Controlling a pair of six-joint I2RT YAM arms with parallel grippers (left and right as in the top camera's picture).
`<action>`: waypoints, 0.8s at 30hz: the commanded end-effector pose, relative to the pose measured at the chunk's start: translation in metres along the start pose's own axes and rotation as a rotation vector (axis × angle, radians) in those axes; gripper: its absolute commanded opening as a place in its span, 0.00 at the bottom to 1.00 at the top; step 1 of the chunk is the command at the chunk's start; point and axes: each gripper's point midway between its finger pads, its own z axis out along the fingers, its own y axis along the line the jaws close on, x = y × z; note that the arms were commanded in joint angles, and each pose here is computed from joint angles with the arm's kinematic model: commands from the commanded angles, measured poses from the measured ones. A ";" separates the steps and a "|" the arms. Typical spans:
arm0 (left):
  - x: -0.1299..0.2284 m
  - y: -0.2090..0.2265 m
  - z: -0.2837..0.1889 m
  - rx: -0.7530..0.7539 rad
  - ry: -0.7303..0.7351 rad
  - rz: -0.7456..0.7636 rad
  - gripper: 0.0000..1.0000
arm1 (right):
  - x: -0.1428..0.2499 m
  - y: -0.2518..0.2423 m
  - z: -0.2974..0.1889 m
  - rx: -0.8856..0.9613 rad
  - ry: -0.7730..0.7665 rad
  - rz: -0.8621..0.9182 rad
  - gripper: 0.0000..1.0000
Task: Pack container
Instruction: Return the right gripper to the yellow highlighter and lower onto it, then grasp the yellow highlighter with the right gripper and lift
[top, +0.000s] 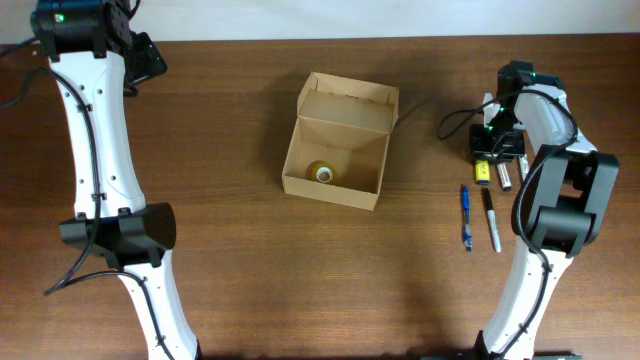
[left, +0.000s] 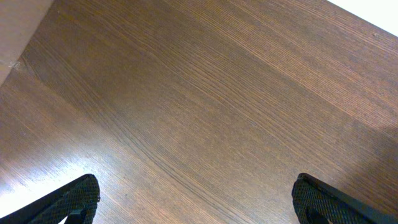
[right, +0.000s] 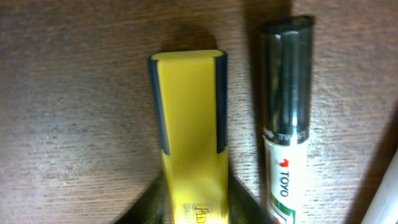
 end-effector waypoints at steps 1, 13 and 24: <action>-0.003 0.004 -0.001 -0.011 -0.013 -0.001 1.00 | 0.005 0.001 0.016 0.000 0.038 0.003 0.18; -0.003 0.004 -0.001 -0.011 -0.013 -0.002 1.00 | 0.009 0.002 0.016 -0.002 0.056 0.007 0.07; -0.003 0.004 -0.001 -0.011 -0.013 -0.001 1.00 | 0.013 0.007 0.008 -0.030 0.076 0.016 0.04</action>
